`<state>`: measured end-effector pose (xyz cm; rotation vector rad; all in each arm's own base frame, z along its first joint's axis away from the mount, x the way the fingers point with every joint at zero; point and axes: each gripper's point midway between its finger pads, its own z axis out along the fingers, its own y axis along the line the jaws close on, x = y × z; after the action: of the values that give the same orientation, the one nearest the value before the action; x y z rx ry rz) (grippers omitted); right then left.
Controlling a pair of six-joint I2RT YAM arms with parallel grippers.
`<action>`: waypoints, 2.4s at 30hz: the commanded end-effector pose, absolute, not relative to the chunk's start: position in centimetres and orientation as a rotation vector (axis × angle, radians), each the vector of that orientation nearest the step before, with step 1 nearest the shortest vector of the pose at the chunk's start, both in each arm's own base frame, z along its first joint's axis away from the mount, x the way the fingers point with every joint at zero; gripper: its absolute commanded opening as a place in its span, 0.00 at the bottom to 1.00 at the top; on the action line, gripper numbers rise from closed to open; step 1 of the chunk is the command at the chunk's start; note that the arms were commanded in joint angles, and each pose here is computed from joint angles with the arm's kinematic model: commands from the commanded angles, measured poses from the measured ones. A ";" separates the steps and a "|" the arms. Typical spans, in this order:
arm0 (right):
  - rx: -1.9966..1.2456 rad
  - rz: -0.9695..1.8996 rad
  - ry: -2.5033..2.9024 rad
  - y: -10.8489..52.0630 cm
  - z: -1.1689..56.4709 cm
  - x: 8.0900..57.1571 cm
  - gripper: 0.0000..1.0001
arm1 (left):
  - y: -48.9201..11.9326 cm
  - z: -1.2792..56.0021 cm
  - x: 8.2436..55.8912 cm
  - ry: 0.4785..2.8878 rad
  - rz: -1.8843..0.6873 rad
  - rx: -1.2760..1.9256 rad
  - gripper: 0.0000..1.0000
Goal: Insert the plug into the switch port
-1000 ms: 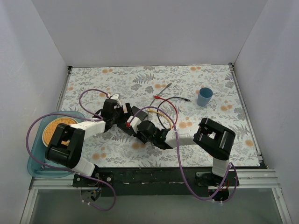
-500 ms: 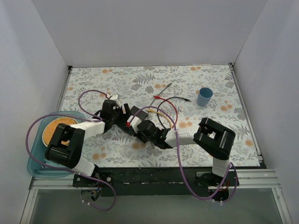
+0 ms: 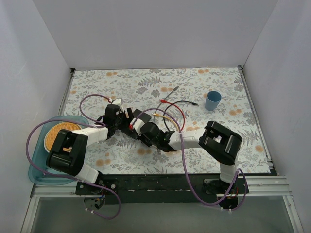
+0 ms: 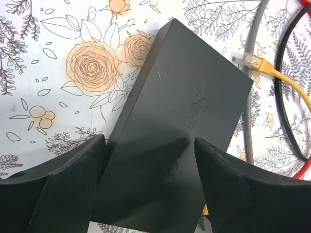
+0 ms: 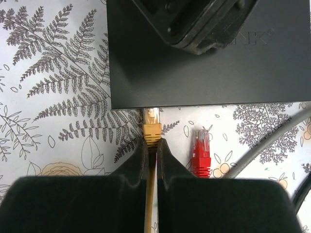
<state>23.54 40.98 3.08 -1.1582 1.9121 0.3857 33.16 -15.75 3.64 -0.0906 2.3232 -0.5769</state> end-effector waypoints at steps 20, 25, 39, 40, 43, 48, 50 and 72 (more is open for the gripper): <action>-1.047 0.709 1.504 51.0 14.4 26.5 0.01 | -22.5 3.5 22.1 2.613 -1.065 0.051 0.70; -1.063 0.724 1.510 50.9 14.2 26.1 0.01 | -22.5 4.0 22.2 2.594 -1.072 0.051 0.71; -1.122 0.681 1.613 46.4 10.1 23.8 0.06 | -20.0 3.6 24.2 2.582 -0.824 -0.095 0.96; -1.119 0.677 1.615 46.2 10.2 23.8 0.07 | -19.9 3.7 24.4 2.573 -0.809 -0.103 0.97; -1.129 0.656 1.645 45.0 9.4 23.4 0.13 | -19.1 4.1 25.1 2.554 -0.745 -0.141 0.98; -1.150 0.602 1.674 43.1 8.7 23.0 0.43 | -17.0 4.8 26.7 2.510 -0.572 -0.224 0.98; -1.145 0.579 1.667 42.5 9.3 23.1 0.54 | -16.5 5.0 27.1 2.499 -0.533 -0.247 0.98; -1.112 0.590 1.806 36.2 9.3 26.8 0.65 | -13.9 7.3 28.9 2.423 -0.362 -0.288 0.98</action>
<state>27.71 35.11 9.45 -1.0380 1.7991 0.4802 27.95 -14.15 5.03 -0.3002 2.4858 -0.3702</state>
